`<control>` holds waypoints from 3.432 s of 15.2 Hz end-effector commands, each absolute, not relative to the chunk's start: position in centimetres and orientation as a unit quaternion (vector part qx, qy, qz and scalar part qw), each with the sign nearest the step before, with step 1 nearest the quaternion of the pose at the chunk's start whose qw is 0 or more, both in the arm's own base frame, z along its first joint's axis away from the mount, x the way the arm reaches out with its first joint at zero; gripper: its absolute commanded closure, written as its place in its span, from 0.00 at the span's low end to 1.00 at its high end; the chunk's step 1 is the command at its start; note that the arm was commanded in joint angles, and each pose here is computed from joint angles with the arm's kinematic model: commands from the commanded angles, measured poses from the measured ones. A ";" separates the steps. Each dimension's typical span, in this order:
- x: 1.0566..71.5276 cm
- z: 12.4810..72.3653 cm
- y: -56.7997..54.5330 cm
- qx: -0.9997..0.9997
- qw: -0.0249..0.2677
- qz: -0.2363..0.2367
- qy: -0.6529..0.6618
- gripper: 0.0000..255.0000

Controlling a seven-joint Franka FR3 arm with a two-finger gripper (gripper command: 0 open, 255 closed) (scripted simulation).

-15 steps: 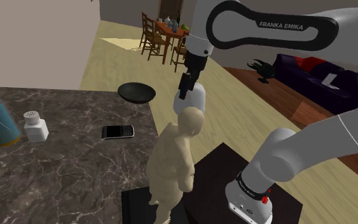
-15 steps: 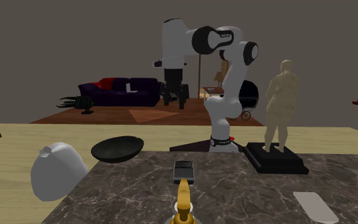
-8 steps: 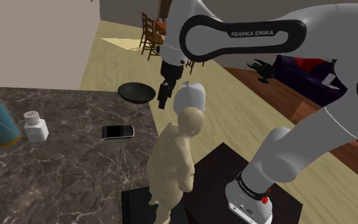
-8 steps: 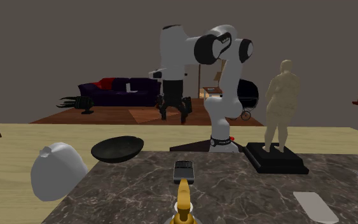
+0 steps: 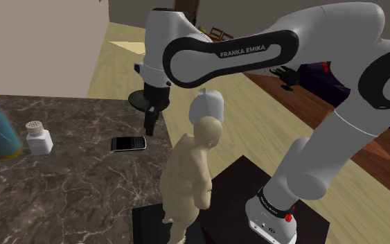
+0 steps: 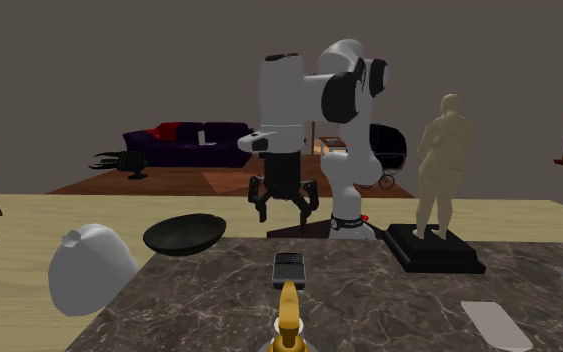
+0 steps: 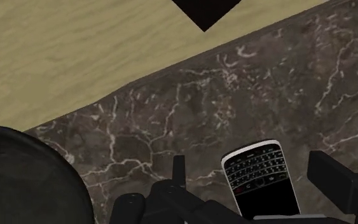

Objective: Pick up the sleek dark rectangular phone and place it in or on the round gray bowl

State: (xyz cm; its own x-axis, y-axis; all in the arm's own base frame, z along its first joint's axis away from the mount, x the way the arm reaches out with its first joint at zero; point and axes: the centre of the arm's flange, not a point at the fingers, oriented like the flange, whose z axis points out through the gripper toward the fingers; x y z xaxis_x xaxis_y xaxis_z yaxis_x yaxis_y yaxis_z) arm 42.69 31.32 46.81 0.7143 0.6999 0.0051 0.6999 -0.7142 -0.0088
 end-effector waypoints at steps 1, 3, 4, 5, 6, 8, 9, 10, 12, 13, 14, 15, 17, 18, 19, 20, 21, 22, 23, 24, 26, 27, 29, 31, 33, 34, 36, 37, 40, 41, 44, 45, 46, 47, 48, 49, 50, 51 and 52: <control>42.9 45.5 33.6 -0.915 0.007 -0.002 -0.403 0.00; 43.0 44.7 35.3 -0.907 0.008 -0.002 -0.420 0.00; 43.0 44.2 35.3 -0.907 0.008 -0.002 -0.420 0.00; 43.0 43.6 35.3 -0.907 0.008 -0.002 -0.420 0.00; 43.0 43.1 35.3 -0.907 0.008 -0.002 -0.420 0.00; 43.0 42.0 35.4 -0.907 0.008 -0.002 -0.420 0.00; 43.0 41.5 35.4 -0.907 0.008 -0.002 -0.420 0.00; 43.0 41.0 35.4 -0.907 0.008 -0.002 -0.420 0.00; 43.0 40.7 35.4 -0.907 0.008 -0.002 -0.420 0.00; 43.0 40.7 35.4 -0.907 0.008 -0.002 -0.420 0.00; 43.0 40.7 35.4 -0.907 0.008 -0.002 -0.420 0.00; 43.0 40.7 35.4 -0.907 0.008 -0.002 -0.420 0.00; 43.0 40.7 35.4 -0.907 0.008 -0.002 -0.420 0.00; 43.0 40.7 35.4 -0.907 0.008 -0.002 -0.420 0.00; 43.0 40.7 35.4 -0.907 0.008 -0.002 -0.420 1.00; 43.0 40.7 35.4 -0.907 0.008 -0.002 -0.420 1.00; 43.0 40.7 35.4 -0.907 0.008 -0.002 -0.420 1.00; 43.0 40.7 35.4 -0.907 0.008 -0.002 -0.420 1.00; 43.0 40.7 35.4 -0.907 0.008 -0.002 -0.420 1.00; 43.0 40.7 35.4 -0.907 0.008 -0.002 -0.420 1.00; 43.0 40.7 35.4 -0.907 0.008 -0.002 -0.420 1.00; 43.0 40.7 35.4 -0.907 0.008 -0.002 -0.420 1.00; 43.0 41.2 35.4 -0.907 0.008 -0.002 -0.420 1.00; 43.0 42.3 35.4 -0.907 0.008 -0.002 -0.420 1.00; 43.0 43.3 35.4 -0.907 0.008 -0.002 -0.420 1.00; 43.0 43.9 35.4 -0.907 0.008 -0.002 -0.420 1.00; 43.0 44.9 35.4 -0.907 0.008 -0.002 -0.420 1.00; 43.0 45.4 35.4 -0.907 0.008 -0.002 -0.420 1.00; 43.0 47.0 35.4 -0.907 0.008 -0.002 -0.420 1.00; 43.0 47.6 35.4 -0.907 0.008 -0.002 -0.420 1.00; 43.0 49.1 35.4 -0.907 0.008 -0.002 -0.420 1.00; 43.0 49.7 35.4 -0.907 0.008 -0.002 -0.420 1.00; 43.0 50.2 35.4 -0.907 0.008 -0.002 -0.420 1.00; 43.0 50.7 35.4 -0.907 0.008 -0.002 -0.420 1.00; 43.0 51.2 35.4 -0.907 0.008 -0.002 -0.420 1.00; 43.0 51.8 35.4 -0.907 0.008 -0.002 -0.420 1.00; 43.0 52.3 35.4 -0.907 0.008 -0.002 -0.420 1.00; 43.0 52.8 35.4 -0.907 0.008 -0.002 -0.420 1.00; 43.0 53.0 35.4 -0.907 0.008 -0.002 -0.420 1.00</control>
